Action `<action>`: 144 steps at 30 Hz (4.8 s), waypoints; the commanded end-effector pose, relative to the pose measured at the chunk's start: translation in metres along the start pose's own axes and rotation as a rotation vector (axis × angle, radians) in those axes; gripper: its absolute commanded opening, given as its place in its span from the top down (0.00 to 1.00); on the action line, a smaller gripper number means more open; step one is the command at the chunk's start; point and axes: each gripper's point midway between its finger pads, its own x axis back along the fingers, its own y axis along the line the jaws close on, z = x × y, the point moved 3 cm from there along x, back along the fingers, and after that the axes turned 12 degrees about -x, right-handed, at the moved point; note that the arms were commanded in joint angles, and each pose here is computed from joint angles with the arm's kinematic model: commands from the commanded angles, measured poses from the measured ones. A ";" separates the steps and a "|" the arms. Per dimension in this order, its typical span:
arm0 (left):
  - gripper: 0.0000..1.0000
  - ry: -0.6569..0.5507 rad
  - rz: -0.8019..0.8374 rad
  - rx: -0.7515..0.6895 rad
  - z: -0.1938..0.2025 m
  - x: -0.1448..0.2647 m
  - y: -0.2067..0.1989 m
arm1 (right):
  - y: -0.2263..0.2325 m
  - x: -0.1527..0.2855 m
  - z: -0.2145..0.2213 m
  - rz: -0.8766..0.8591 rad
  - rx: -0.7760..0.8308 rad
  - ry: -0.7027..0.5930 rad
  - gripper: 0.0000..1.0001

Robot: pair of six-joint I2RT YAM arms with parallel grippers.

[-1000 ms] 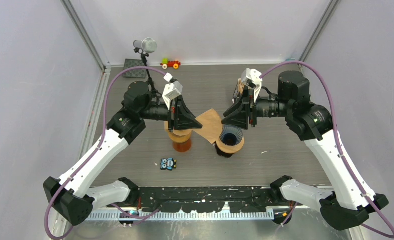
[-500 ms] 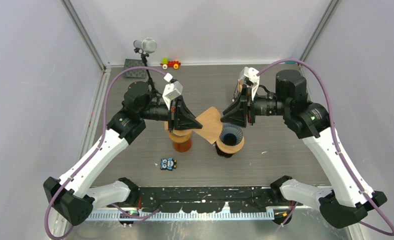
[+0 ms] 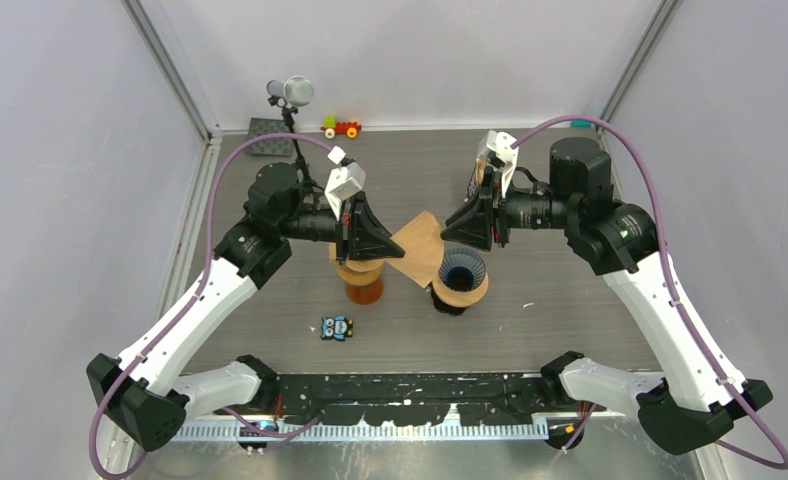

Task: Place the coffee filter in the dripper
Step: Place the coffee filter in the coffee dripper.

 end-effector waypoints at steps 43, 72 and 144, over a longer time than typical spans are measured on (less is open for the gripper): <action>1.00 -0.008 0.052 -0.050 -0.001 0.001 -0.005 | 0.015 0.008 -0.012 -0.065 0.063 -0.040 0.64; 1.00 -0.016 0.025 -0.036 -0.004 -0.002 0.003 | 0.010 -0.005 -0.001 -0.108 0.017 -0.004 0.64; 1.00 -0.086 0.300 -0.167 0.015 -0.007 0.003 | 0.038 0.010 0.010 -0.168 0.000 -0.037 0.72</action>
